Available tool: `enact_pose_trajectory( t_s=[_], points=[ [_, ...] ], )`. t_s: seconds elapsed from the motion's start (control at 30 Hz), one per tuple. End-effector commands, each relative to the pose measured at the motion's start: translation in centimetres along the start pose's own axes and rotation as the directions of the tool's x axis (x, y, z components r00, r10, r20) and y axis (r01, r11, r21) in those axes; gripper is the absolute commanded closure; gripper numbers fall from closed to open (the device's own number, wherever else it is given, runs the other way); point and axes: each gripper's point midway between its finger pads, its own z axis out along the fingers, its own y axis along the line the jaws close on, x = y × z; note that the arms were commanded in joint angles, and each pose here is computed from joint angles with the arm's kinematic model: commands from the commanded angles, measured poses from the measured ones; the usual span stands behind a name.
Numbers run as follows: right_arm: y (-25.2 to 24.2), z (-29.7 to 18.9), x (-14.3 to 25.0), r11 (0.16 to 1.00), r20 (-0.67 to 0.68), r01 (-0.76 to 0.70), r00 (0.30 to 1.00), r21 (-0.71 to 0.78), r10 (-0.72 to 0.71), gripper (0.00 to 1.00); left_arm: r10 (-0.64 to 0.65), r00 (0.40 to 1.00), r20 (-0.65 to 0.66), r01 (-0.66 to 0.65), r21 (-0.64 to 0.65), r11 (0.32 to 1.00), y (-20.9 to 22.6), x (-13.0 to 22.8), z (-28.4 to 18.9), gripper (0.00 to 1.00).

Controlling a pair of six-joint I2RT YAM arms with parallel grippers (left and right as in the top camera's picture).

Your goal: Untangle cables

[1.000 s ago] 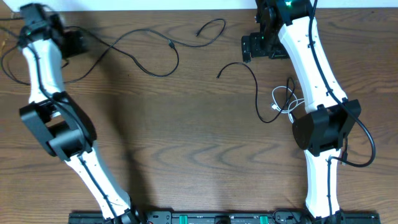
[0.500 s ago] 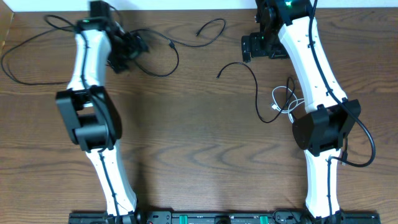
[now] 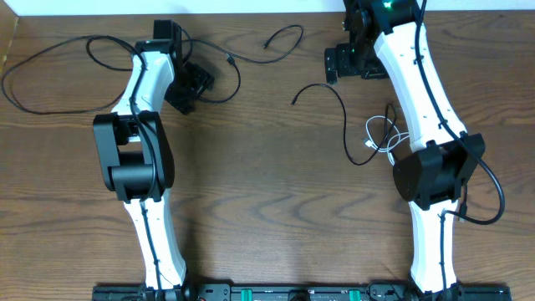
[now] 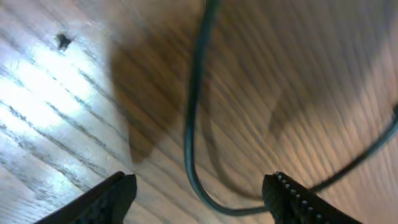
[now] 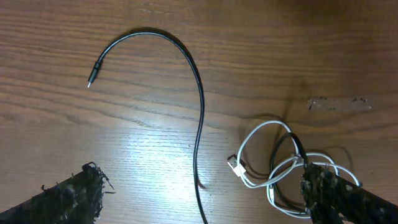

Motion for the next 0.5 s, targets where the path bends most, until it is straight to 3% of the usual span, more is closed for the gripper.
enact_pose_trajectory(
  t_s=[0.0, 0.1, 0.13, 0.23, 0.3, 0.47],
  points=[
    [0.2, 0.0, 0.1, 1.0, -0.001, -0.008, 1.0, 0.001, 0.008, 0.01, -0.126, 0.992, 0.012, 0.127, -0.02, 0.992, 0.8, 0.0, 1.0, 0.38],
    [0.2, 0.0, 0.1, 1.0, -0.001, -0.008, 1.0, 0.001, 0.008, 0.01, -0.119, 0.993, 0.023, 0.119, -0.002, 0.993, 0.4, -0.2, 1.1, 0.48],
    [0.2, 0.0, 0.1, 1.0, -0.001, -0.008, 1.0, 0.001, 0.008, 0.01, -0.116, 0.993, 0.026, 0.116, 0.004, 0.993, 0.1, -0.2, 1.2, 0.57],
    [0.2, 0.0, 0.1, 1.0, -0.001, -0.008, 1.0, 0.001, 0.008, 0.01, -0.104, 0.994, 0.045, 0.103, 0.033, 0.994, -0.7, -0.5, 1.2, 0.71],
    [0.2, 0.0, 0.1, 1.0, -0.001, -0.008, 1.0, 0.001, 0.008, 0.01, -0.097, 0.993, 0.071, 0.091, 0.074, 0.993, -1.7, -1.3, 1.1, 0.9],
    [0.2, 0.0, 0.1, 1.0, -0.001, -0.008, 1.0, 0.001, 0.008, 0.01, -0.055, 0.998, 0.038, 0.04, 0.316, 0.948, -6.6, -2.2, -0.1, 0.92]
  ],
)
